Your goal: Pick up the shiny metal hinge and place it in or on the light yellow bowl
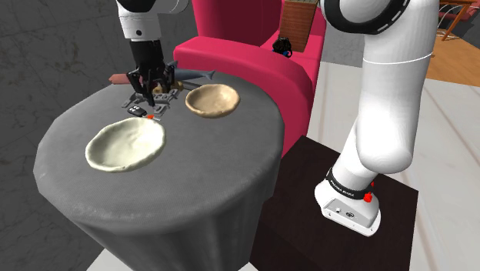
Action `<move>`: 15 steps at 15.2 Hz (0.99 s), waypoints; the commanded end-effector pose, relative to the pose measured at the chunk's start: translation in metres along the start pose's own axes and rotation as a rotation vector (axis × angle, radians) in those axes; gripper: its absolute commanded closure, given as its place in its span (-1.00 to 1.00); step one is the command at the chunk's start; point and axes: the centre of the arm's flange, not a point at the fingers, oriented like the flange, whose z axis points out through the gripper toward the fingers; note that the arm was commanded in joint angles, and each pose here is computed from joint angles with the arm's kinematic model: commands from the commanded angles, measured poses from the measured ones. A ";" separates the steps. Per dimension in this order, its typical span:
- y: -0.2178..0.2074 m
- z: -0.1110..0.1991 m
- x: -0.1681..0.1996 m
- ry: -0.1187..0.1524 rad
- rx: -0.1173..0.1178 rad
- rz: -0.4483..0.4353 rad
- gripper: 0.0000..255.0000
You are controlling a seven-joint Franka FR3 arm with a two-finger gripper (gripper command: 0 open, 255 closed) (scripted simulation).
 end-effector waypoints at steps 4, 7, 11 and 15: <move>-0.004 -0.025 -0.004 0.000 0.000 0.000 1.00; -0.007 -0.041 -0.007 0.000 0.000 0.000 1.00; -0.010 -0.061 -0.010 0.000 0.000 0.000 1.00; -0.013 -0.082 -0.014 0.000 0.000 0.000 1.00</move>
